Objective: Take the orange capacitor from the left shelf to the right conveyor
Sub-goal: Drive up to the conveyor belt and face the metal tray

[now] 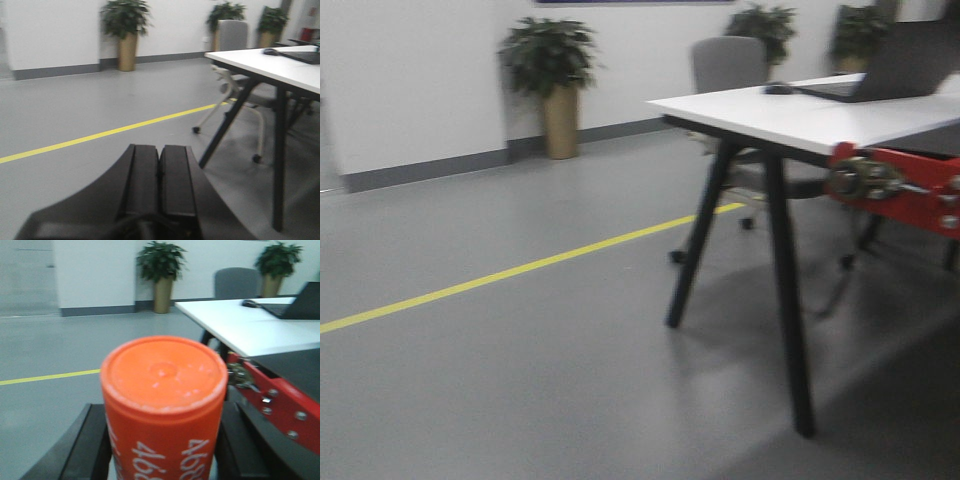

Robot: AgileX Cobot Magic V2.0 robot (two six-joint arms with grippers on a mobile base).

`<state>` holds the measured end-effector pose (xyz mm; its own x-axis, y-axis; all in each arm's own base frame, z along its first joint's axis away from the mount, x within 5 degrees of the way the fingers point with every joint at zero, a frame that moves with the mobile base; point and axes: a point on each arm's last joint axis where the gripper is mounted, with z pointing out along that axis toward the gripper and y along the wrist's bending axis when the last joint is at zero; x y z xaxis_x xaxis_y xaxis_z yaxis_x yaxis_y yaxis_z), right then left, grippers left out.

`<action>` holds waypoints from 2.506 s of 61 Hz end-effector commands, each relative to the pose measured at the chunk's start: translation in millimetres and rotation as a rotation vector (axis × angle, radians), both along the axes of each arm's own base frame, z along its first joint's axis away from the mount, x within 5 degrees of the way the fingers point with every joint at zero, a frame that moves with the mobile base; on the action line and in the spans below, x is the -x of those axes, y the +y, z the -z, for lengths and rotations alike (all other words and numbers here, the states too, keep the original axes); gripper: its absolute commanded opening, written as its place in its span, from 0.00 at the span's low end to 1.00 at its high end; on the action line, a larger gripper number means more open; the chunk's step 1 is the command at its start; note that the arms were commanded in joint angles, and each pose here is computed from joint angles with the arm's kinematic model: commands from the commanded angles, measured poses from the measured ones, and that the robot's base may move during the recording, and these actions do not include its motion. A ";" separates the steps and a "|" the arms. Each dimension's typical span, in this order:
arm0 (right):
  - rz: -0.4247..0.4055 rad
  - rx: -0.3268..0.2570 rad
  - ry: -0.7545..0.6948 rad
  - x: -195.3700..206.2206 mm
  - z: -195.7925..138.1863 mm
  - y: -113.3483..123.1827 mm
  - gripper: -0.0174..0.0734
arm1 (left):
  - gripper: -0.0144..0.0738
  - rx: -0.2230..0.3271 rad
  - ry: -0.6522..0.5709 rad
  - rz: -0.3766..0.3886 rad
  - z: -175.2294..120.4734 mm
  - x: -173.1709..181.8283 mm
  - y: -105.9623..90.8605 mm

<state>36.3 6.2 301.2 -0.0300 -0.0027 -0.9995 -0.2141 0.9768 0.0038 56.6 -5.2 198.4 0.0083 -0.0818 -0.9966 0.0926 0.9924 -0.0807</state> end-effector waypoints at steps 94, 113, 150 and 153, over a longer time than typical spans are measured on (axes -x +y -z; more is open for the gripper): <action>0.000 -0.010 -0.113 1.2 -16.9 -0.1 0.37 | 0.04 0.012 -0.113 0.007 -11.0 2.4 -0.1; 0.000 -0.010 -0.113 1.2 -16.9 -0.1 0.37 | 0.04 0.012 -0.113 0.007 -11.0 2.4 -0.1; 0.000 -0.010 -0.113 1.2 -16.9 -0.1 0.37 | 0.04 0.012 -0.113 0.007 -11.0 2.4 -0.1; 0.000 -0.010 -0.113 1.2 -16.9 -0.1 0.37 | 0.04 0.012 -0.113 0.007 -11.0 2.4 -0.1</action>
